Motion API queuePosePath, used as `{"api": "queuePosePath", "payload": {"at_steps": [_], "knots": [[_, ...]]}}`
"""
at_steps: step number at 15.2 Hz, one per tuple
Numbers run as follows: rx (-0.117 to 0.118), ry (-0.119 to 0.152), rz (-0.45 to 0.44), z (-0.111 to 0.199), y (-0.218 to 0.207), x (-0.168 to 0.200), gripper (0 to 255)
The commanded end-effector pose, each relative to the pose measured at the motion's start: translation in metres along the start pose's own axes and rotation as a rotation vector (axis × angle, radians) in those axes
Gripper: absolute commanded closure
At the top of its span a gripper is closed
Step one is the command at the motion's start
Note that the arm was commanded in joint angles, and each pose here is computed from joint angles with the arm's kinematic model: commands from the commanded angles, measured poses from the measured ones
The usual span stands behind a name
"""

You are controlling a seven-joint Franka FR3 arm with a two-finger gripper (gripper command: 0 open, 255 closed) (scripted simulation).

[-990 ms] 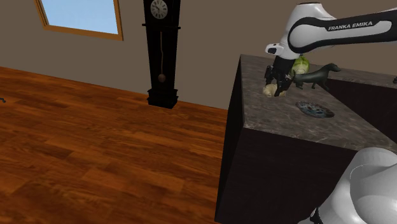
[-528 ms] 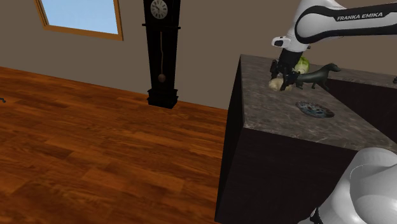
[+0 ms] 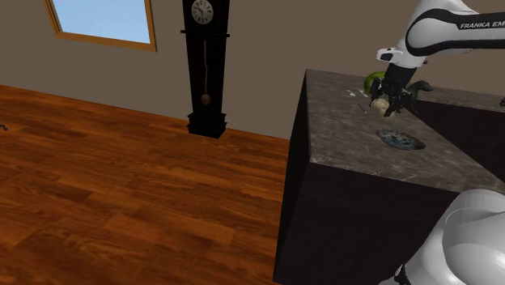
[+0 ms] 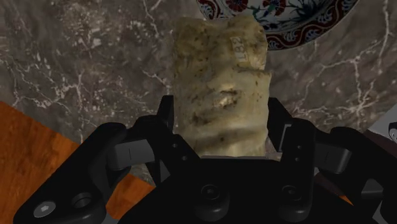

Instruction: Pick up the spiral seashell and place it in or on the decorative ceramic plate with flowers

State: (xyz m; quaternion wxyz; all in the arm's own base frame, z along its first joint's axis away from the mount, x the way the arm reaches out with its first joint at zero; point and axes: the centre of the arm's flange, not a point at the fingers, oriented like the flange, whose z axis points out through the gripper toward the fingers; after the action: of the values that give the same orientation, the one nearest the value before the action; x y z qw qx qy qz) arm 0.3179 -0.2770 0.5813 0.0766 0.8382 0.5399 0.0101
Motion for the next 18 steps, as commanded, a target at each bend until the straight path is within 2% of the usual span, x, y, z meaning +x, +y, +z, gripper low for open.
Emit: {"api": "queuePosePath", "payload": {"at_steps": [1, 7, 18], "knots": [[0.0, 0.0, -0.002, 0.001, -0.009, -0.026, 255], [0.0, 0.0, -0.002, 0.0, -0.034, -0.11, 255], [0.0, 0.0, -0.002, 0.057, -0.042, -0.106, 255]]}}
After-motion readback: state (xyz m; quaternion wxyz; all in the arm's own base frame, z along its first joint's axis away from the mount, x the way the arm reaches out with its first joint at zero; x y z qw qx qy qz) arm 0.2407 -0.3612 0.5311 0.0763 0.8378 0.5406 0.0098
